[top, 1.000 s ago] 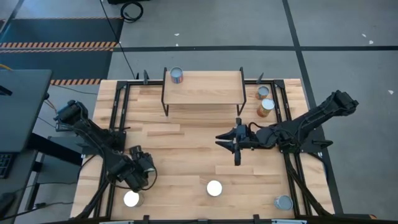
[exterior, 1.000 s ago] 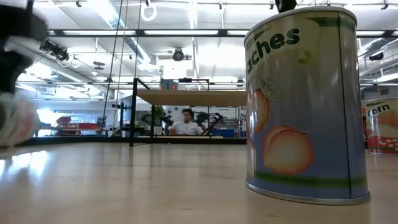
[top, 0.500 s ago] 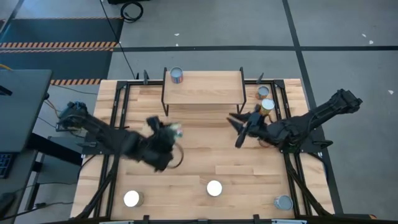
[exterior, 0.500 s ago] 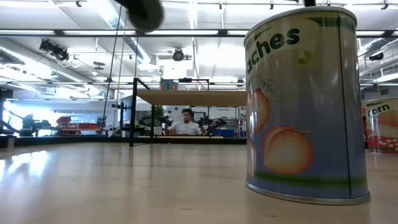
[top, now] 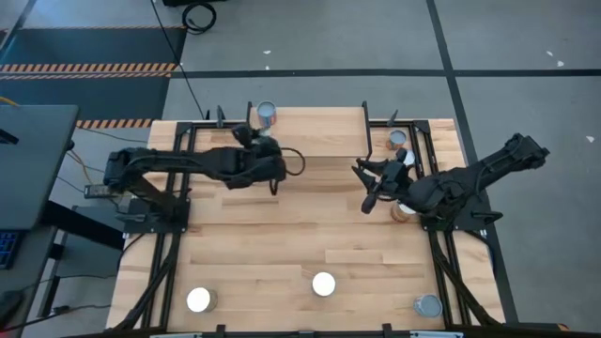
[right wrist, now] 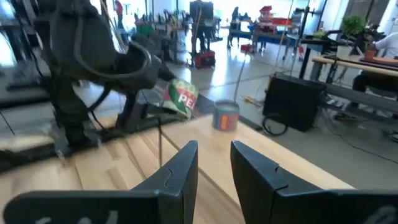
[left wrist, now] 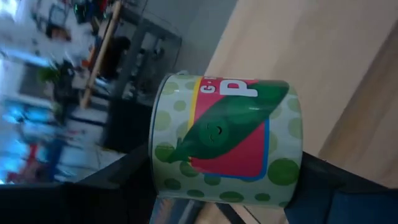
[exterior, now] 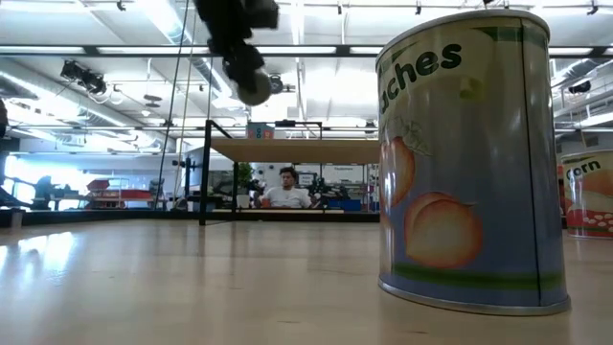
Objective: Pick and place cans onto a shelf
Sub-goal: Put the can of peas on the shelf aligned with the can of corn
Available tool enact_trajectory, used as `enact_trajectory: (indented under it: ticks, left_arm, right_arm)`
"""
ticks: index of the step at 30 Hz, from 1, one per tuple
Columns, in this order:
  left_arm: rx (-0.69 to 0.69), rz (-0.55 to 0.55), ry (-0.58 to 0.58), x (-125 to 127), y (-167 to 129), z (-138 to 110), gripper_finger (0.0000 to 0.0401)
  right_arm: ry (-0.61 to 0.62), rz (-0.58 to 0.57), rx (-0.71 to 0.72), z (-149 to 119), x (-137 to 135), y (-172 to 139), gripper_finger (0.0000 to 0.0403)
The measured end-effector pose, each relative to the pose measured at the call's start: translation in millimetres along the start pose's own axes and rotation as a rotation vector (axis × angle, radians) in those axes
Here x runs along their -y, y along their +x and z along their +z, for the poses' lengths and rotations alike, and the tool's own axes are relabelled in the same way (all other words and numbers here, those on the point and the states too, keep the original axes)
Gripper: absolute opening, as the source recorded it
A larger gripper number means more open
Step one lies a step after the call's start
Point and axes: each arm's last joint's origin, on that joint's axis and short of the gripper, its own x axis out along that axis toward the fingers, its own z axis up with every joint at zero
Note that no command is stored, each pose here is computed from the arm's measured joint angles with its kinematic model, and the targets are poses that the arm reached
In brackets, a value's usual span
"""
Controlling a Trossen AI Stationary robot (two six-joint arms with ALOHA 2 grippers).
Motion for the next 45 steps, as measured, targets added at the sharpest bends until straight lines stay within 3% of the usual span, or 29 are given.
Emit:
enact_trajectory:
  ticks: [5,11,14,21,26,33,45]
  left_arm:
    - [-0.047,0.136,0.256,29,15,4,0.0270]
    - [-0.029,0.287,0.319,58,11,6,0.0270]
    - [-0.033,0.308,0.345,64,12,5,0.0270]
    - [-0.057,0.280,0.320,66,19,1,0.0270]
    - [-0.077,0.173,0.291,67,23,0,0.0273]
    - [-0.104,0.168,0.275,63,32,-1,0.0293]
    - [-0.167,0.064,0.273,57,46,-4,0.0313]
  right_arm:
    - [-0.050,-0.030,-0.040,-7,1,5,0.0103]
    - [-0.062,-0.068,-0.048,-9,3,9,0.0103]
    - [-0.062,-0.076,-0.050,-9,4,11,0.0103]
    - [-0.067,-0.082,-0.057,-10,5,12,0.0103]
    - [-0.043,-0.084,-0.065,-12,5,12,0.0103]
    - [-0.036,-0.084,-0.065,-12,5,12,0.0103]
    - [-0.034,-0.084,-0.065,-12,5,12,0.0103]
